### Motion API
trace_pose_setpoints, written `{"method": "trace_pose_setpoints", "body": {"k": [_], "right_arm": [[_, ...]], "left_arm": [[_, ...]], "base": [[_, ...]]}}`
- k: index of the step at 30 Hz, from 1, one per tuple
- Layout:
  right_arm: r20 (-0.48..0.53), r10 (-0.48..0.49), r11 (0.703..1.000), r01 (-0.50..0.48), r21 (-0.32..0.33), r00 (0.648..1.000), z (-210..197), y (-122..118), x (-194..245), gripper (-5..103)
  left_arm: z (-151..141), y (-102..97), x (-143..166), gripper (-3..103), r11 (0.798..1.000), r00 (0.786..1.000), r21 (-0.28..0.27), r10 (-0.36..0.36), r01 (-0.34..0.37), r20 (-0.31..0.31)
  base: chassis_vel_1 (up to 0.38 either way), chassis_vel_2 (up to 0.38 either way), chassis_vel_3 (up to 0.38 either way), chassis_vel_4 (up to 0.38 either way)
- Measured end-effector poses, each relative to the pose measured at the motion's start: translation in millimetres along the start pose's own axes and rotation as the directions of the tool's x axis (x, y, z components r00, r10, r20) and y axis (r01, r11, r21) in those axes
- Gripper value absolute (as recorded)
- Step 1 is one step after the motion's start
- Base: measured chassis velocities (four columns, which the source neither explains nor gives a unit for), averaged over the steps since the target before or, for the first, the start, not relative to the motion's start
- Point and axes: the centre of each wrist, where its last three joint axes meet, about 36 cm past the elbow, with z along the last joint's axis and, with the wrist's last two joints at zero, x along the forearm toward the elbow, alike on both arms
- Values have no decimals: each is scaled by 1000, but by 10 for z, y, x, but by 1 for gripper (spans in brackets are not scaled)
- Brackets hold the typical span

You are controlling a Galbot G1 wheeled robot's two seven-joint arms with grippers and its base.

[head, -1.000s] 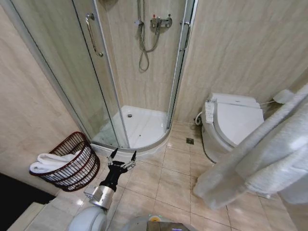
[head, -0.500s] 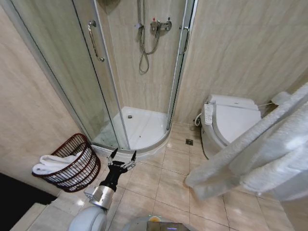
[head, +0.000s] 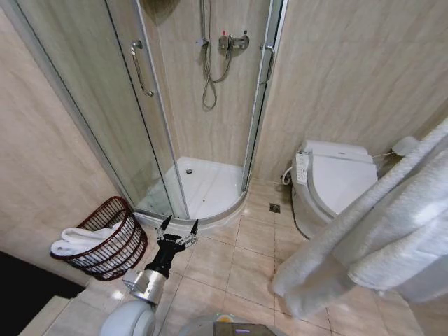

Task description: Discard the used towel into the hamper.

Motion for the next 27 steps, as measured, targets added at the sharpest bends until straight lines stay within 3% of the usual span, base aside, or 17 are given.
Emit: {"method": "trace_pose_setpoints", "body": {"k": [27], "right_arm": [[4, -15, 1000, 15, -5, 1000, 13, 5, -40, 2]], "left_arm": [[0, 0, 0, 100, 1000, 1000, 0, 0, 0, 0]], "base": [[0, 0, 0, 0]]}}
